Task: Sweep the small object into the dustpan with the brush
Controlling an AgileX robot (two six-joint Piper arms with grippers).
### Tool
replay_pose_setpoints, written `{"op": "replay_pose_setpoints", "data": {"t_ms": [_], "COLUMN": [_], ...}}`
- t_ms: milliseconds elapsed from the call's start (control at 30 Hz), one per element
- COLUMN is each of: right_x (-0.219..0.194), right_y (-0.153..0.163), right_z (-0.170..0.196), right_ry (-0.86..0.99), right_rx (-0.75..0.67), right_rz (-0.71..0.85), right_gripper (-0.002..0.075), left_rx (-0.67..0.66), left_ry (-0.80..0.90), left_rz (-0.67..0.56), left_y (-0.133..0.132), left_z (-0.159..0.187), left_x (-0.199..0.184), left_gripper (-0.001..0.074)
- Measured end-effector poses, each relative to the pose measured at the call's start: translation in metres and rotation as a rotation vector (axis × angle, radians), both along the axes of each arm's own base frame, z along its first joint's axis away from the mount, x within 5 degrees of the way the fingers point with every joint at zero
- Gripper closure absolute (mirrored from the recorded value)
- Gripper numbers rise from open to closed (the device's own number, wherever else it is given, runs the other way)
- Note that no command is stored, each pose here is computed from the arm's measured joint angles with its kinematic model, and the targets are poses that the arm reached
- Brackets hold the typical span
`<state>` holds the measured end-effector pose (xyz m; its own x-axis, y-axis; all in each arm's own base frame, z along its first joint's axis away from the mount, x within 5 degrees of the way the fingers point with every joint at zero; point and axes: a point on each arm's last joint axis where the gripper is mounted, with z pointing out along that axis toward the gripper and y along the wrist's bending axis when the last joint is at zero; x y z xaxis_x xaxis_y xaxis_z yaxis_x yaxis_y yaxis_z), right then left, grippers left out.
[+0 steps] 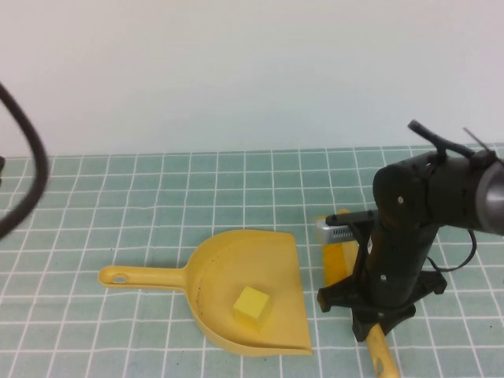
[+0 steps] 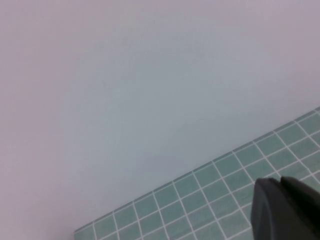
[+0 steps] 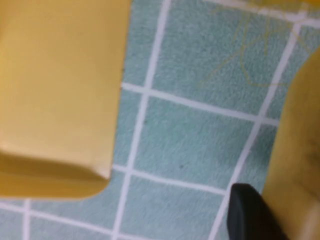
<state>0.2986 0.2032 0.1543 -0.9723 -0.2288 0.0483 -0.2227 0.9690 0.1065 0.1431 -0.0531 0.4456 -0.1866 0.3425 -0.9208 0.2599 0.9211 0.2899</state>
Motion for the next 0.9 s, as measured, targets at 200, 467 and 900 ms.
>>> {"op": "replay_pose_setpoints", "data": {"t_ms": [200,467,900], "right_x": [0.0011,0.0008,-0.0008], "right_y": [-0.0006,-0.0022,-0.0038], "right_z": [-0.0104,-0.0125,-0.0124], "right_ry": [0.026,0.034,0.050], "right_rx": [-0.023,-0.044,-0.061], "right_rz": [-0.025,-0.014,-0.007], "right_gripper": [0.0552,0.0552,0.0532], "left_rx": [-0.013,0.005,0.013], "left_ry": [-0.021,-0.011,-0.012], "left_rz": [-0.002,0.012,0.010], "left_y": [0.0023,0.0039,0.0039], "left_z": [0.0030,0.0018,0.0018], "left_x": [-0.0039,-0.0039,-0.0039], "left_gripper": [0.0735,0.0735,0.0735]}}
